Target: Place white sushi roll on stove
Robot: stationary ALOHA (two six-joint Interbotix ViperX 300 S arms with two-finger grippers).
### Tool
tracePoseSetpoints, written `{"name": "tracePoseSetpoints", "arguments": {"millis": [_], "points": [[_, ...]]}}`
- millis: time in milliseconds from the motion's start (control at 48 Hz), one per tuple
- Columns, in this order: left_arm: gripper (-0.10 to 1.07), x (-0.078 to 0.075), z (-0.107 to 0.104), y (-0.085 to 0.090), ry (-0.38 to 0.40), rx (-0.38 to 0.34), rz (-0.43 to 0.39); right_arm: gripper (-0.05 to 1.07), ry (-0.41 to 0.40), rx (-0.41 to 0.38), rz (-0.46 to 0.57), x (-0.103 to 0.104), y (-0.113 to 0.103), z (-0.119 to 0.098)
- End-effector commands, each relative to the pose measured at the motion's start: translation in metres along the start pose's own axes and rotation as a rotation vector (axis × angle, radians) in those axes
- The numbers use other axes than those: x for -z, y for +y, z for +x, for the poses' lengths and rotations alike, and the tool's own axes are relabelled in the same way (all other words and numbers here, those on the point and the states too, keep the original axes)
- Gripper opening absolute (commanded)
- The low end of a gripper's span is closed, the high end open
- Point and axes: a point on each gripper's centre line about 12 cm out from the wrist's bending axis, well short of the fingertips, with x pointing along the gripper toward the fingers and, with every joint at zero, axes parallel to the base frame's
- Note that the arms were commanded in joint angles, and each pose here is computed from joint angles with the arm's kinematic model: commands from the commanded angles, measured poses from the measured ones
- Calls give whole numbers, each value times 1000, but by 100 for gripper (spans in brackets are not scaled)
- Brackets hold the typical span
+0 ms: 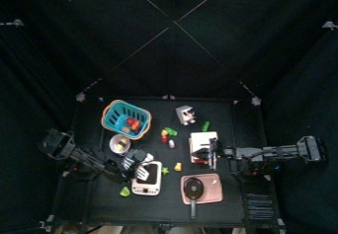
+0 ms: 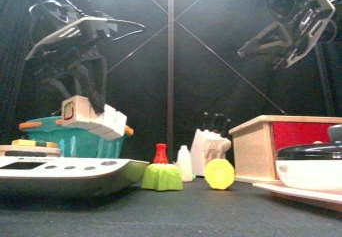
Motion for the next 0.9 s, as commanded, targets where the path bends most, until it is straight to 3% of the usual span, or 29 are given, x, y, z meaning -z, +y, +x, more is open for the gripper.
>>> {"name": "tracePoseSetpoints", "arguments": {"millis": [0,271,479,875], "points": [[67,6,-12,-17,1,27,-67,2,-43,-2,10,-15,2,2],[67,18,-23,-43,-59,-96,-161,2,-47,-7,-7,-16,2,1],[68,37,-11,-51,12,-191,-197,2,-43,-11,-22,-14,3,1],[69,34,-8,-53,-18,-181,-190,2,-40,-6,-26,-14,1,2]]}}
